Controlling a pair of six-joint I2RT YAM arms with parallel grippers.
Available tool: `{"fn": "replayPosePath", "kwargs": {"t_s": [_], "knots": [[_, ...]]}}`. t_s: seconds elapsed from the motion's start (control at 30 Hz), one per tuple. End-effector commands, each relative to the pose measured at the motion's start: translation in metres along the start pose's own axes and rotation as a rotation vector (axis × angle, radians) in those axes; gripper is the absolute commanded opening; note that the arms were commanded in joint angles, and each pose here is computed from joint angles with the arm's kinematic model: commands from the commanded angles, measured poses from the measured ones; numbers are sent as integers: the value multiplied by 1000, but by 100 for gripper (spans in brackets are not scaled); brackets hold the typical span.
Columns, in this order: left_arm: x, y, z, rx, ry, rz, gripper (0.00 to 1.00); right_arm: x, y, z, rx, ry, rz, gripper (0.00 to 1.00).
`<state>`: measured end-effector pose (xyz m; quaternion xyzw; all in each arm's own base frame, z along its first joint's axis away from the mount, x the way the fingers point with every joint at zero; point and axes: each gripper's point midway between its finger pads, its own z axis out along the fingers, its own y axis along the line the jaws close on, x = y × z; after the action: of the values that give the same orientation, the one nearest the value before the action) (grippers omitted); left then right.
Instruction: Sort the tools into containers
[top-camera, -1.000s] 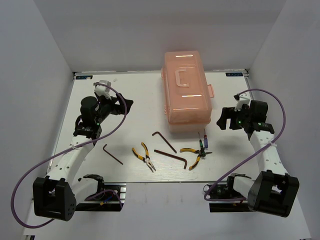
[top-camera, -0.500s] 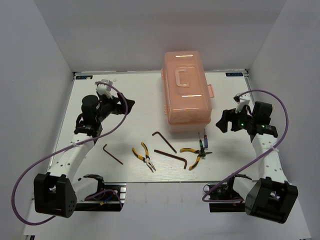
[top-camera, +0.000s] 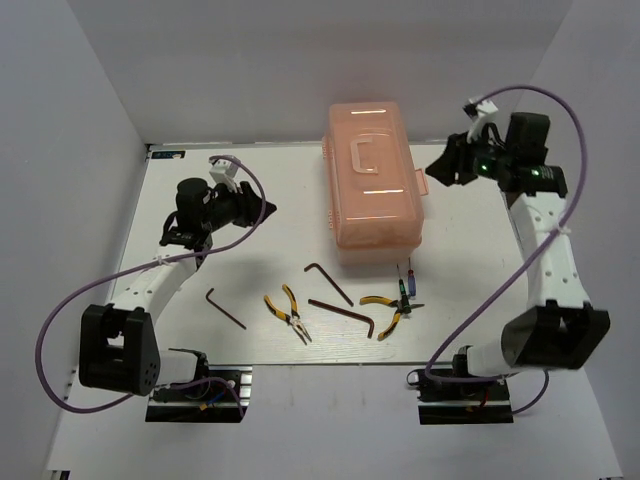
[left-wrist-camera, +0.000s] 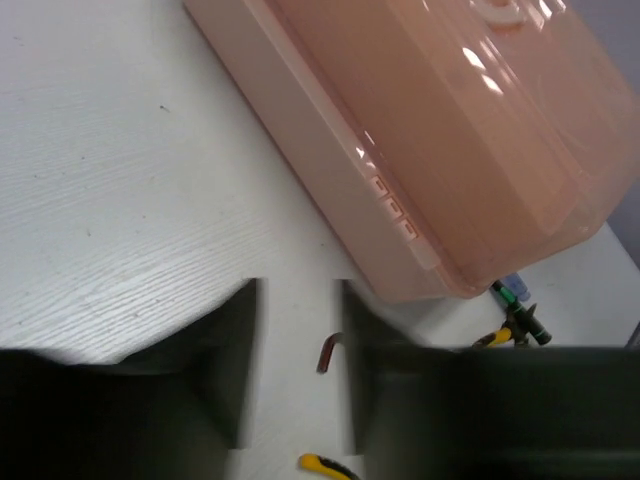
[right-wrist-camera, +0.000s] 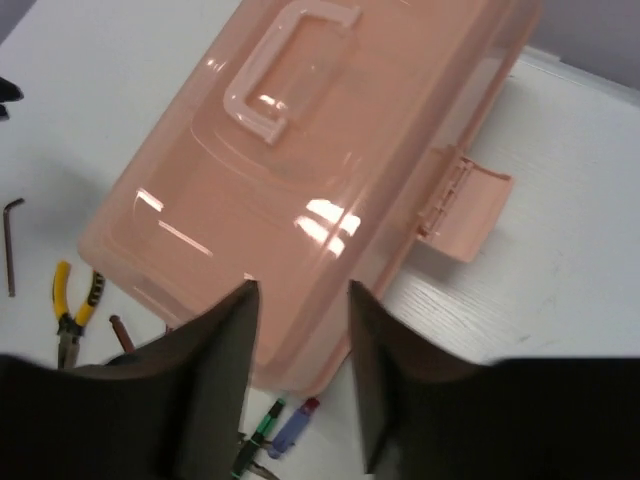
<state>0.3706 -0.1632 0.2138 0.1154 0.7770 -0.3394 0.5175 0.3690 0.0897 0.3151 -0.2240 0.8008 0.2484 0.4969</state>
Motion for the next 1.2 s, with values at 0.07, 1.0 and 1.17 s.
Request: {"fn": "replayPosePath", "kwargs": {"t_s": [0.07,1.0,1.17], "knots": [[-14,-29,0,157,-13,45,71,-30,27,51,-62,39,56,55],[16,-54,11,417,53,1,78,-9,41,216,123,148,362,48],[14,-54,12,419,47,8,78,3,45,220,95,180,422,51]]}}
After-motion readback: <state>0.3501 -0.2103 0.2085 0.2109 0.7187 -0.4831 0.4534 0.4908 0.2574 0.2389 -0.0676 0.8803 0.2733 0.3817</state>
